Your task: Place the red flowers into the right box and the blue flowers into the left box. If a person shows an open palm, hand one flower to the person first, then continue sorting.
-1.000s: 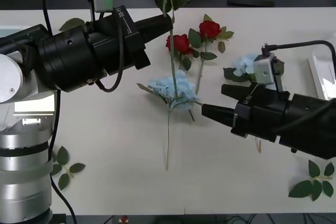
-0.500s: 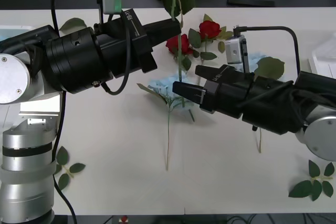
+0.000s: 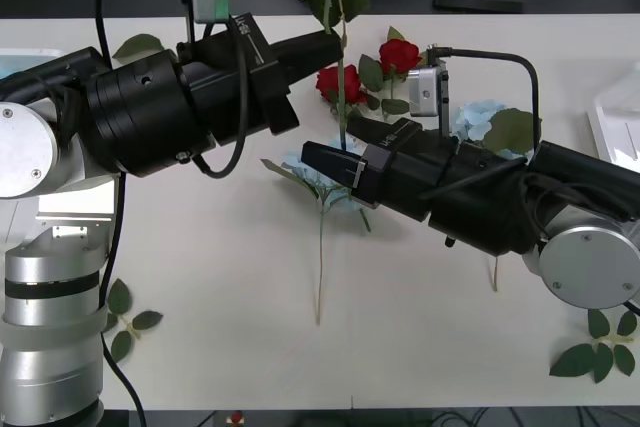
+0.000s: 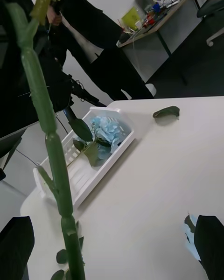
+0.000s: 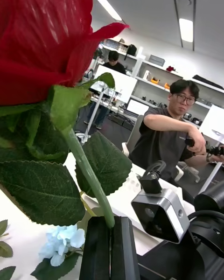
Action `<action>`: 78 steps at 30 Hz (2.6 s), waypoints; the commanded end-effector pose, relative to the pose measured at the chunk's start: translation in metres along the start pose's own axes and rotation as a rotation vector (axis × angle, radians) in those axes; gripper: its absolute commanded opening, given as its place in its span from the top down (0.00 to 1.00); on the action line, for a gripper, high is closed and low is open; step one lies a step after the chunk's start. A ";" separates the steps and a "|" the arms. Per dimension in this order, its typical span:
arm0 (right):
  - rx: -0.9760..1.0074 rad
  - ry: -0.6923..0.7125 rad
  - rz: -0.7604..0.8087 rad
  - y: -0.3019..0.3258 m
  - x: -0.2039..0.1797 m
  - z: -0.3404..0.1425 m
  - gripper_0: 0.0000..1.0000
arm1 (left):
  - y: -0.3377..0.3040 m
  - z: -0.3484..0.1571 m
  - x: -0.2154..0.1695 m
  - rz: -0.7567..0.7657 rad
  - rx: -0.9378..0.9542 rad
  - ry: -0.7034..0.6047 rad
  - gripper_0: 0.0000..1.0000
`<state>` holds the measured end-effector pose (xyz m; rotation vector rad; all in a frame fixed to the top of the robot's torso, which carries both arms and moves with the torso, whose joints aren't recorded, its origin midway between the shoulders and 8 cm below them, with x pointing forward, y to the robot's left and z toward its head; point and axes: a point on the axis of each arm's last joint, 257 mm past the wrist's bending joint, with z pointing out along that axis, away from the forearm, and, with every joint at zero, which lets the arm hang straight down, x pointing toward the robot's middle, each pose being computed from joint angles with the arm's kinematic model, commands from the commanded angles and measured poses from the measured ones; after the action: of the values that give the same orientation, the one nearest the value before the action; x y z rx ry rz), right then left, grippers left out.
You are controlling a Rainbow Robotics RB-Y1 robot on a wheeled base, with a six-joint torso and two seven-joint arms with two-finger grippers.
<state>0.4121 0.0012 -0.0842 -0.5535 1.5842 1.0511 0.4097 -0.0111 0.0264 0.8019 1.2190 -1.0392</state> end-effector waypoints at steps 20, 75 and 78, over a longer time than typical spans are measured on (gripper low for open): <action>-0.023 -0.027 0.009 0.009 -0.015 0.005 1.00 | -0.024 0.016 -0.013 0.003 0.054 -0.024 1.00; 0.657 0.806 0.338 -0.201 -0.051 -0.300 1.00 | 0.080 -0.101 0.133 -0.194 -0.426 0.715 0.00; 0.805 0.830 0.400 -0.231 -0.047 -0.346 1.00 | 0.076 -0.108 0.149 -0.264 -0.477 0.799 0.00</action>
<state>0.4227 -0.3821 -0.1274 -0.2296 2.7181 0.4226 0.4451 0.0916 -0.1647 0.6775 2.2146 -0.6300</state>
